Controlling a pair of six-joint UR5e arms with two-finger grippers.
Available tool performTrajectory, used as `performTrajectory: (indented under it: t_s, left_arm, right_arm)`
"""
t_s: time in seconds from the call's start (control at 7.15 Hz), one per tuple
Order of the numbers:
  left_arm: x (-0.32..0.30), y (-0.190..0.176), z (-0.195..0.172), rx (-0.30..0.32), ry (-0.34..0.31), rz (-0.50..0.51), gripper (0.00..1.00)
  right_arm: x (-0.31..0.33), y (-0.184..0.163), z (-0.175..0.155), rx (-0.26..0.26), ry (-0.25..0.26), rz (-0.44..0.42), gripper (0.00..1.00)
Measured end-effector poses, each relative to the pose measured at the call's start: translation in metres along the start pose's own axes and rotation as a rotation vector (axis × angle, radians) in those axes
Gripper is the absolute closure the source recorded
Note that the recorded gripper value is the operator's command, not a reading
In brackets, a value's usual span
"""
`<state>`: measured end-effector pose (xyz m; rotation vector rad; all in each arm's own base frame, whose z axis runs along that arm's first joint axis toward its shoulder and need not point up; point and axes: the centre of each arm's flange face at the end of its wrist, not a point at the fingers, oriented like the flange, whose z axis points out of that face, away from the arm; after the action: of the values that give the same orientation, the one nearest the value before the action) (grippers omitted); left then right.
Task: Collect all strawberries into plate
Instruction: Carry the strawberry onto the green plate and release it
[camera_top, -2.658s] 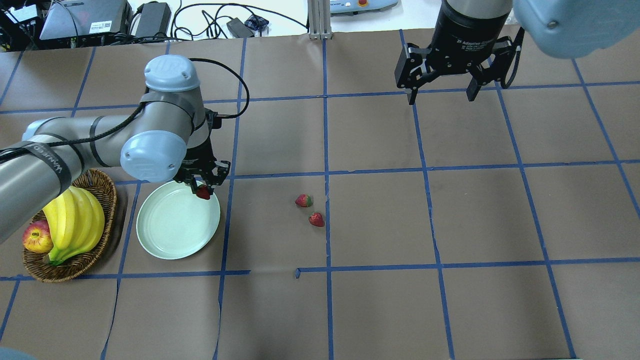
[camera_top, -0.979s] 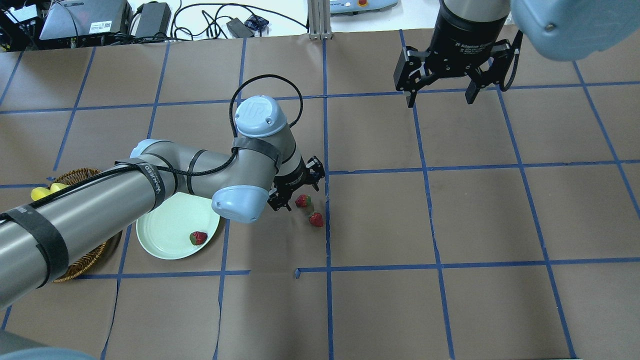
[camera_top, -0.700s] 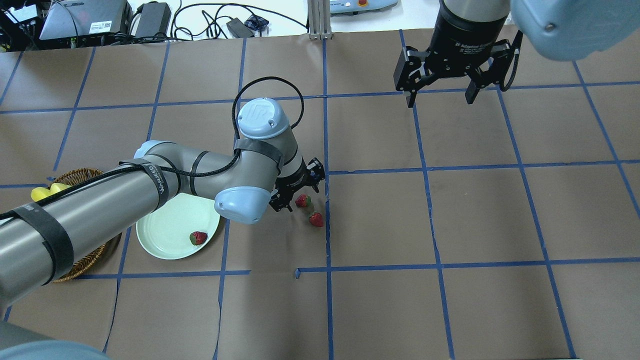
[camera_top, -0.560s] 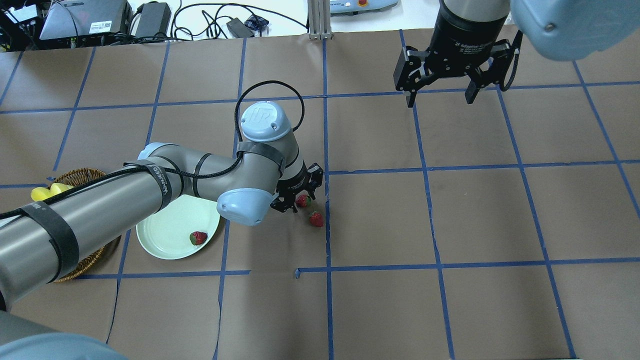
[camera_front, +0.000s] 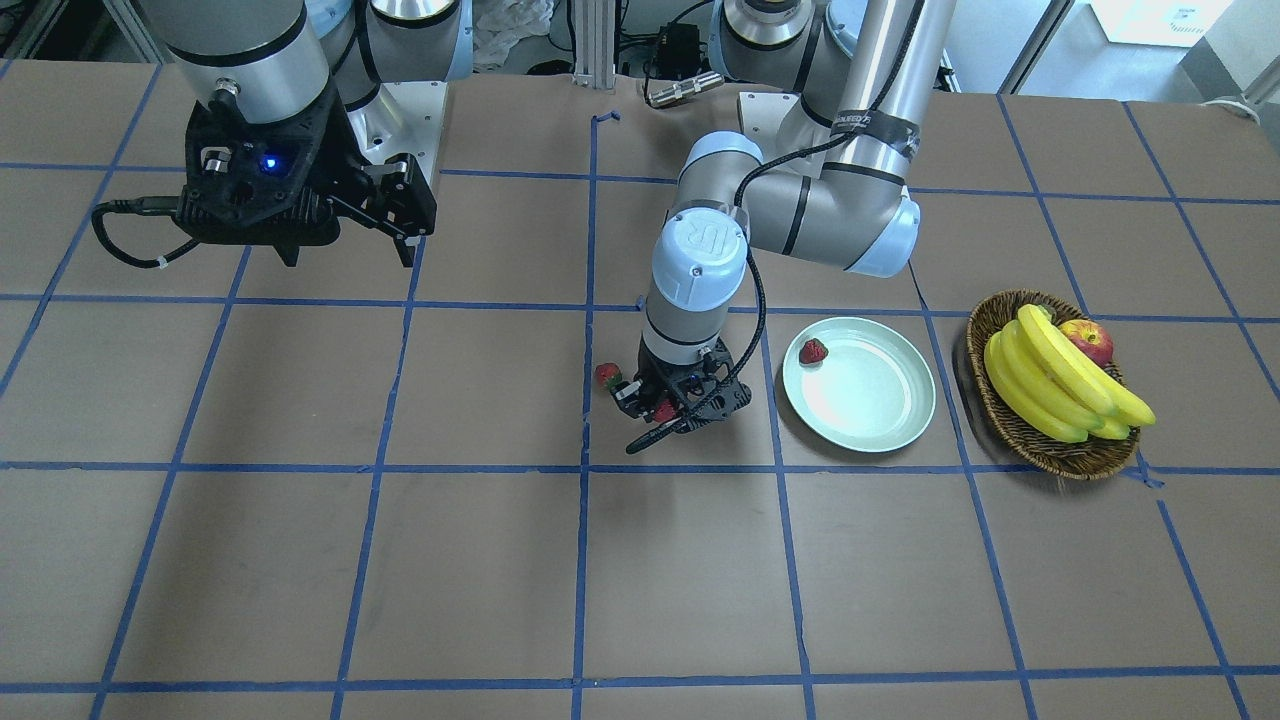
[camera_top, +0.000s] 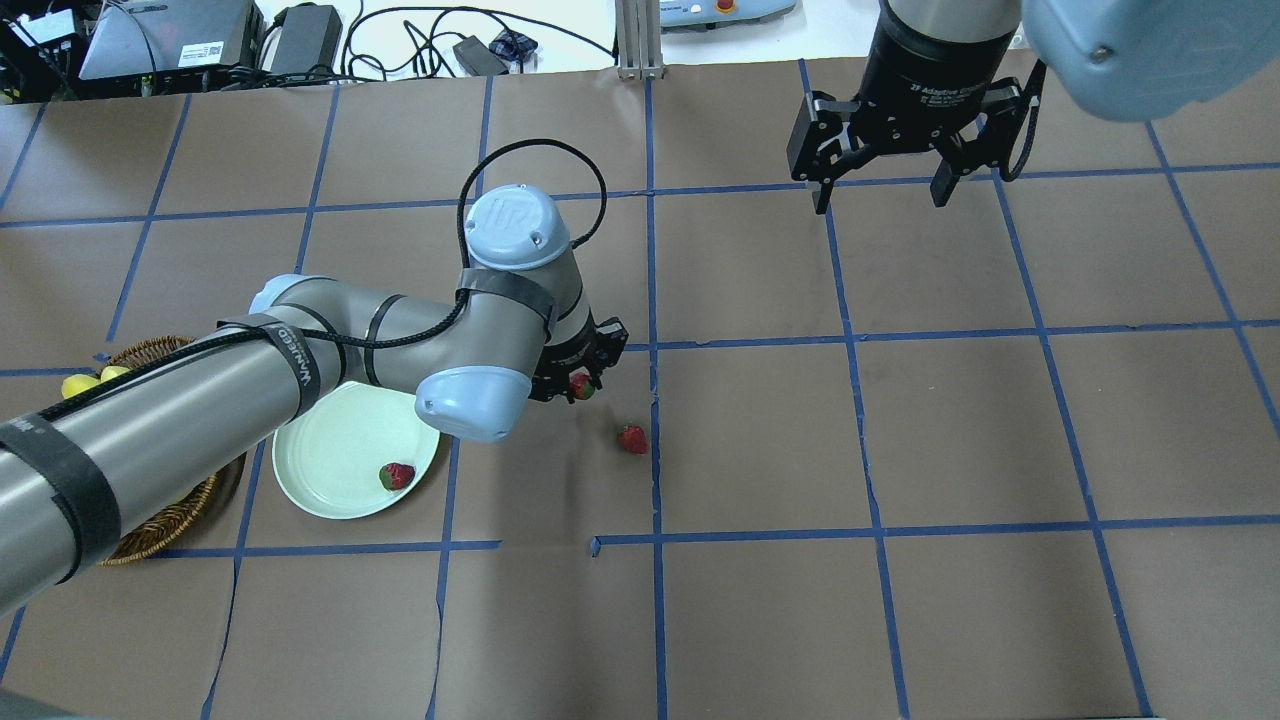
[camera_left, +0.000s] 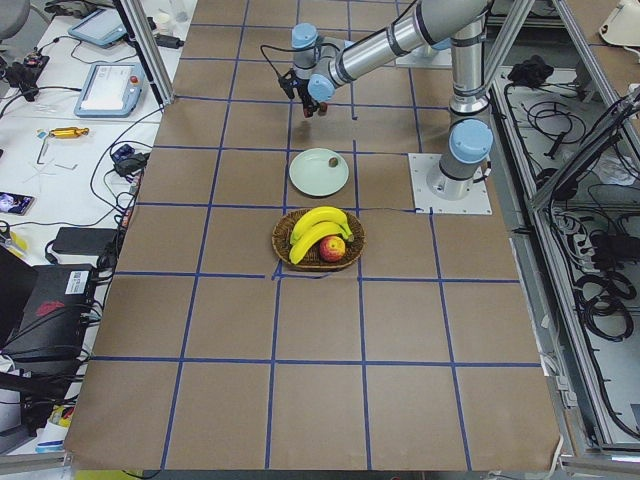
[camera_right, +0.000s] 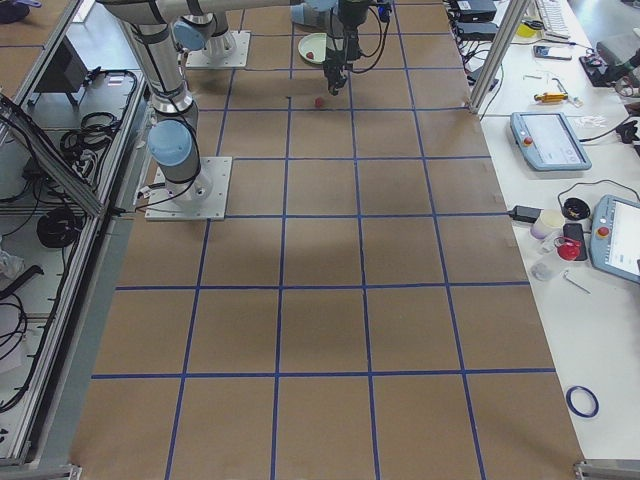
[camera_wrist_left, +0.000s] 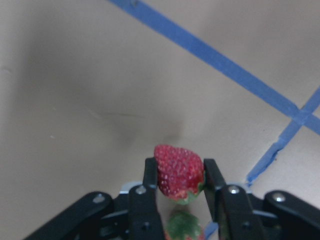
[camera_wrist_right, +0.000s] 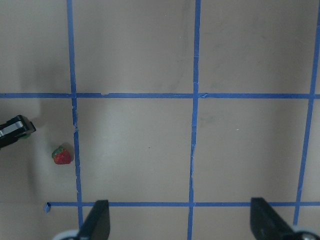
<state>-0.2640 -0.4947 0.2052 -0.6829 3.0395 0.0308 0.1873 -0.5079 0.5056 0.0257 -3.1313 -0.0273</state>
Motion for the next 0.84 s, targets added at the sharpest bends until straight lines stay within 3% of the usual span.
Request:
performTrajectory:
  t_s: [0.42, 0.84]
  left_arm:
    - [-0.091, -0.052, -0.029, -0.048, -0.169, 0.181, 1.00]
    - [-0.178, -0.074, -0.020, -0.149, -0.196, 0.269, 1.00]
  right_arm:
    - [0.000, 0.000, 0.000, 0.001, 0.001, 0.000, 0.00]
    - [0.001, 0.000, 0.000, 0.001, 0.001, 0.001, 0.00]
